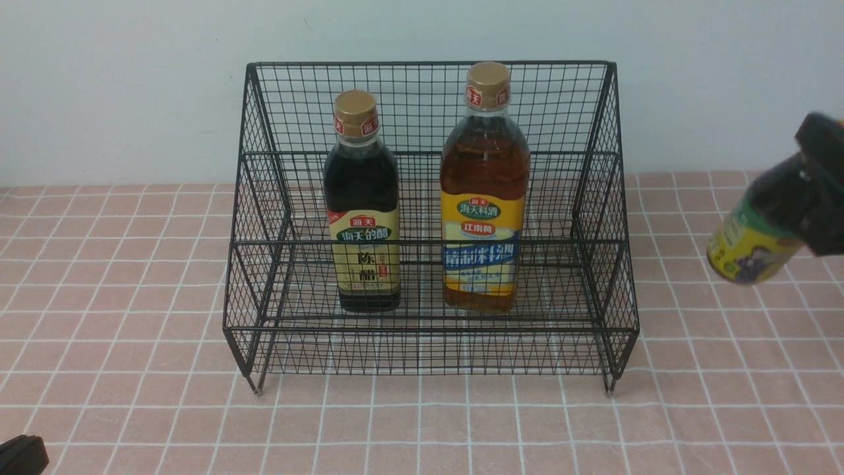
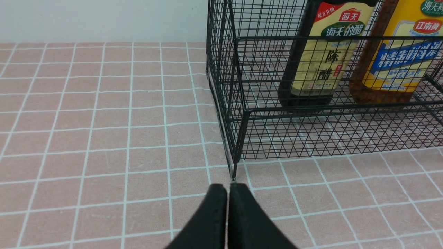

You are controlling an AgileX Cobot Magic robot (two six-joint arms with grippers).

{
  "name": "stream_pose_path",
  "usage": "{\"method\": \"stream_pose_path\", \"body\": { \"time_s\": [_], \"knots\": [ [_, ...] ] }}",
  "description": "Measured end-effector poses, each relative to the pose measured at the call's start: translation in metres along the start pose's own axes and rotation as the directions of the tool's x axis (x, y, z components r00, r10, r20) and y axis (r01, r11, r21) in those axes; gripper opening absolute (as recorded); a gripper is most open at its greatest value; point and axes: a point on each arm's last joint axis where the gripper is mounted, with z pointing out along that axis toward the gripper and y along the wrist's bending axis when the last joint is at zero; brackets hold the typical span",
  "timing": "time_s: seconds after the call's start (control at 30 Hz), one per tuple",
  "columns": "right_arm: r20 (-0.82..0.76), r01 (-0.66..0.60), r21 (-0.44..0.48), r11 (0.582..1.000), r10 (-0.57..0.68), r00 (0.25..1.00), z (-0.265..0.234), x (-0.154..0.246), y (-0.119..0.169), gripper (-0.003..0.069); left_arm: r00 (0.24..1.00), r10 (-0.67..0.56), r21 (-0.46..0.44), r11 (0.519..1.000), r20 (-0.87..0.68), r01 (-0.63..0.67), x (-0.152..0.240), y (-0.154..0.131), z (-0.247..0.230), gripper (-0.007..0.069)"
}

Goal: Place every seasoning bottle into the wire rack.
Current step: Use the right arm to put the condiment bottle back on the shelf

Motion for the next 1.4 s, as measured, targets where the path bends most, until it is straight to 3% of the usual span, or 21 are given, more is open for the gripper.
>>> {"method": "stream_pose_path", "body": {
  "time_s": [0.2,0.5,0.97,1.4],
  "knots": [
    [0.045,-0.074,-0.105,0.992,0.079,0.996,0.005,-0.023,0.018,0.0283,1.0,0.0,0.0,1.0,0.0,0.0,0.0,0.0,0.0,-0.0007],
    [-0.025,-0.104,-0.287,0.952,0.101,0.995,0.015,-0.007,0.058,0.0283,1.0,0.0,0.0,1.0,0.0,0.0,0.0,0.0,0.0,-0.0007],
    [-0.112,-0.114,-0.301,0.947,0.084,0.99,0.062,0.054,0.076,0.0283,1.0,0.0,0.0,1.0,0.0,0.0,0.0,0.0,0.0,-0.0007],
    [-0.214,-0.097,-0.287,0.953,0.035,0.976,0.069,0.076,0.077,0.0283,1.0,0.0,0.0,1.0,0.0,0.0,0.0,0.0,0.0,-0.0007]
  ]
}}
